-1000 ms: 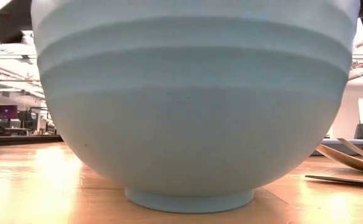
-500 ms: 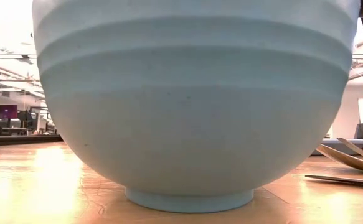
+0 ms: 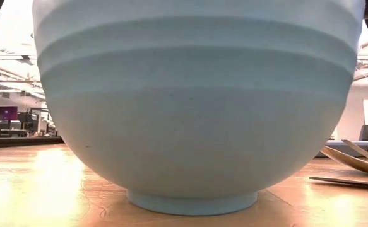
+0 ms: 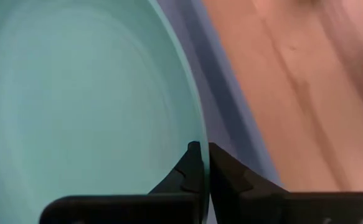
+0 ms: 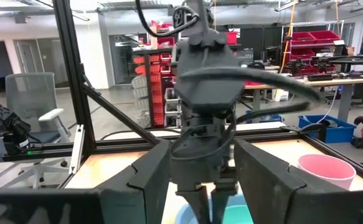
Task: Set up tray
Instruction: Put the blue plate on the blue serving tray to the bottom right of the pink cup, then put the blue bowl on top of the green plate on the blue serving tray
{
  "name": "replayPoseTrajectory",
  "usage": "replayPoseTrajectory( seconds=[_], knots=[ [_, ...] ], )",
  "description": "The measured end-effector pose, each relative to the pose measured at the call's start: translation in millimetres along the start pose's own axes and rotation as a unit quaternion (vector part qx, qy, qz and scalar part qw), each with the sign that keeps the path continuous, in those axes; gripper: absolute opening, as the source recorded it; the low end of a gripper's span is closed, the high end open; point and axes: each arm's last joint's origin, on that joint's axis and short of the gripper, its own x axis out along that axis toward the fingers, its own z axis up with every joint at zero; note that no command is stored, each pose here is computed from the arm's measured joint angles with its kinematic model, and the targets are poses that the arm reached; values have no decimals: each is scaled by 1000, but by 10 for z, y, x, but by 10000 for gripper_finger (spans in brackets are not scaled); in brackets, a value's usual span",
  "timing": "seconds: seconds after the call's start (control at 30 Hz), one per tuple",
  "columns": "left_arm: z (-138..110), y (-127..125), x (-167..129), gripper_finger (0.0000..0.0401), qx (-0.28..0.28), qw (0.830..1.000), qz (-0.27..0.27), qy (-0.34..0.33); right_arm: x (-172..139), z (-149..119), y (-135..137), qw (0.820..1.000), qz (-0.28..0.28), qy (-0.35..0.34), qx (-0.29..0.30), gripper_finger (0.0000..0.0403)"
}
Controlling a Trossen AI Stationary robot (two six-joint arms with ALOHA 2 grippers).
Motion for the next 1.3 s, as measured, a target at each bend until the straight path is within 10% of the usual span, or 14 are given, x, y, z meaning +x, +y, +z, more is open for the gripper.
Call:
replayPoseTrajectory(
  seconds=[0.9, 1.3],
  knots=[
    [-50, 32, 71, 35, -48, 998, -36, 9, 1, -13, -3, 1000, -1, 6, -1, 166],
    [-111, 103, 116, 149, -83, 995, -50, 22, 1, -15, -3, 1000, -1, 7, -2, 166]
  ],
)
